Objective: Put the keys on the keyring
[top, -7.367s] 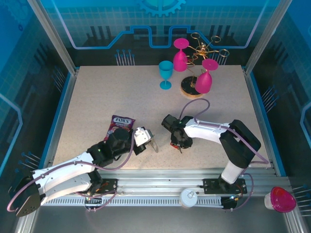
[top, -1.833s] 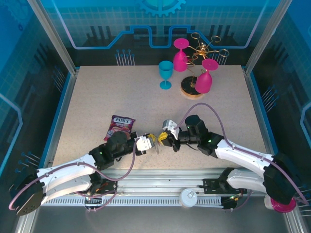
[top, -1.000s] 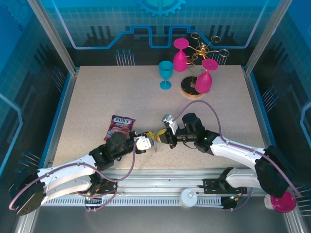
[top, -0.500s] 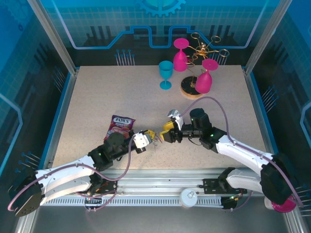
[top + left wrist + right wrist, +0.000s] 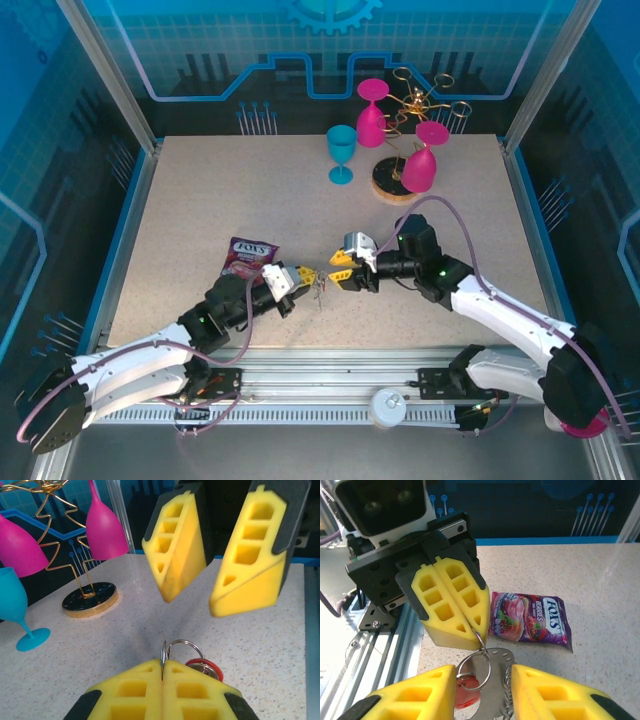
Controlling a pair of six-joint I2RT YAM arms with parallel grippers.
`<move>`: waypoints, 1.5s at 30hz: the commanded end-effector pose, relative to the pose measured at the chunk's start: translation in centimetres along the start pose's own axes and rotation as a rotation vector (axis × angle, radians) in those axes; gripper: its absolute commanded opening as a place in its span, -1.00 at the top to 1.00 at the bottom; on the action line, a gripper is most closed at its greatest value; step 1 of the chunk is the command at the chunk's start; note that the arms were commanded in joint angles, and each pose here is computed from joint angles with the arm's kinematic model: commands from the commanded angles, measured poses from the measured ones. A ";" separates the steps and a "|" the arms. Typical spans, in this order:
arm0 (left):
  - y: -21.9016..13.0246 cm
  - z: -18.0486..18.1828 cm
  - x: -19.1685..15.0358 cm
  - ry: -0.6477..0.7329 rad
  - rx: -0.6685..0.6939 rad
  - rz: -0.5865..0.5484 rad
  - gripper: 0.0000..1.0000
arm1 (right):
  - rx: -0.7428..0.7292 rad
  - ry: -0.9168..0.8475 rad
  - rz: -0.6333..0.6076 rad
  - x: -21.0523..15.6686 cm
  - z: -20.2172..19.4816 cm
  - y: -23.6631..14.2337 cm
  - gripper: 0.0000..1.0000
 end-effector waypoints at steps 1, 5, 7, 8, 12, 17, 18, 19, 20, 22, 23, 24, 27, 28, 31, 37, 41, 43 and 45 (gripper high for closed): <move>-0.3 -0.5 0.8 -0.042 -0.066 -0.058 1.00 | 0.049 -0.054 -0.049 0.8 -0.5 0.3 0.34; -0.3 -0.5 0.9 -0.050 -0.076 -0.062 1.00 | 0.079 -0.062 -0.057 0.8 -0.3 1.0 0.36; -0.3 -0.5 0.9 -0.054 -0.080 -0.063 1.00 | 0.078 -0.057 -0.046 0.5 -0.3 1.3 0.38; -0.3 -0.5 0.9 -0.055 -0.081 -0.064 1.00 | 0.080 -0.054 -0.041 0.3 -0.3 1.4 0.39; -0.3 -0.5 1.2 -0.065 -0.091 -0.075 1.00 | 0.093 -0.047 -0.041 0.0 -0.2 1.6 0.41; -0.3 -0.5 1.4 -0.075 -0.099 -0.084 1.00 | 0.110 -0.049 -0.069 0.2 -0.2 2.0 0.49; -0.2 -0.5 1.4 -0.075 -0.100 -0.084 1.00 | 0.111 -0.051 -0.073 0.2 -0.2 2.1 0.52; -0.2 -0.5 1.4 -0.075 -0.100 -0.084 1.00 | 0.110 -0.046 -0.070 0.2 -0.2 2.1 0.53; -0.2 -0.5 1.4 -0.074 -0.097 -0.087 1.00 | 0.105 -0.039 -0.063 0.1 -0.2 2.1 0.53; -0.3 -0.5 1.4 -0.070 -0.091 -0.089 1.00 | 0.093 -0.027 -0.045 -0.2 -0.2 2.1 0.51; -0.3 -0.4 1.5 -0.067 -0.086 -0.090 1.00 | 0.082 -0.016 -0.035 -0.4 -0.2 2.0 0.49; -0.3 -0.4 1.4 -0.065 -0.083 -0.089 1.00 | 0.074 -0.004 -0.028 -0.5 -0.2 1.8 0.45; -0.3 -0.4 1.4 -0.058 -0.080 -0.085 1.00 | 0.058 0.036 -0.024 -0.5 0.0 1.2 0.38; -0.3 -0.4 1.4 -0.055 -0.080 -0.086 1.00 | 0.056 0.049 -0.022 -0.5 0.0 1.1 0.37; -0.3 -0.4 1.4 -0.044 -0.079 -0.092 1.00 | 0.058 0.108 -0.005 -0.5 0.1 0.8 0.36; -0.3 -0.4 1.5 -0.019 -0.077 -0.099 1.00 | 0.090 0.222 0.017 -0.6 0.2 0.7 0.40; -0.2 -0.3 1.5 -0.013 -0.075 -0.097 1.00 | 0.106 0.248 0.012 -0.5 0.1 0.7 0.48; -0.2 -0.3 1.5 -0.011 -0.074 -0.099 1.00 | 0.107 0.255 0.002 -0.4 0.0 0.7 0.58; -0.2 -0.3 1.5 -0.011 -0.073 -0.095 1.00 | 0.106 0.261 -0.005 -0.3 0.0 0.6 0.68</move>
Point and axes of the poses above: each hand's point on the last joint's axis, 136 mm out from that joint toward the fingers, its own y axis out along the fingers, its own z axis along the line the jaws close on, x = y × z, the point moved 9 cm from there along -y, back along the fingers, and after that the axes turned 15 degrees about -y, right-handed, at the moved point
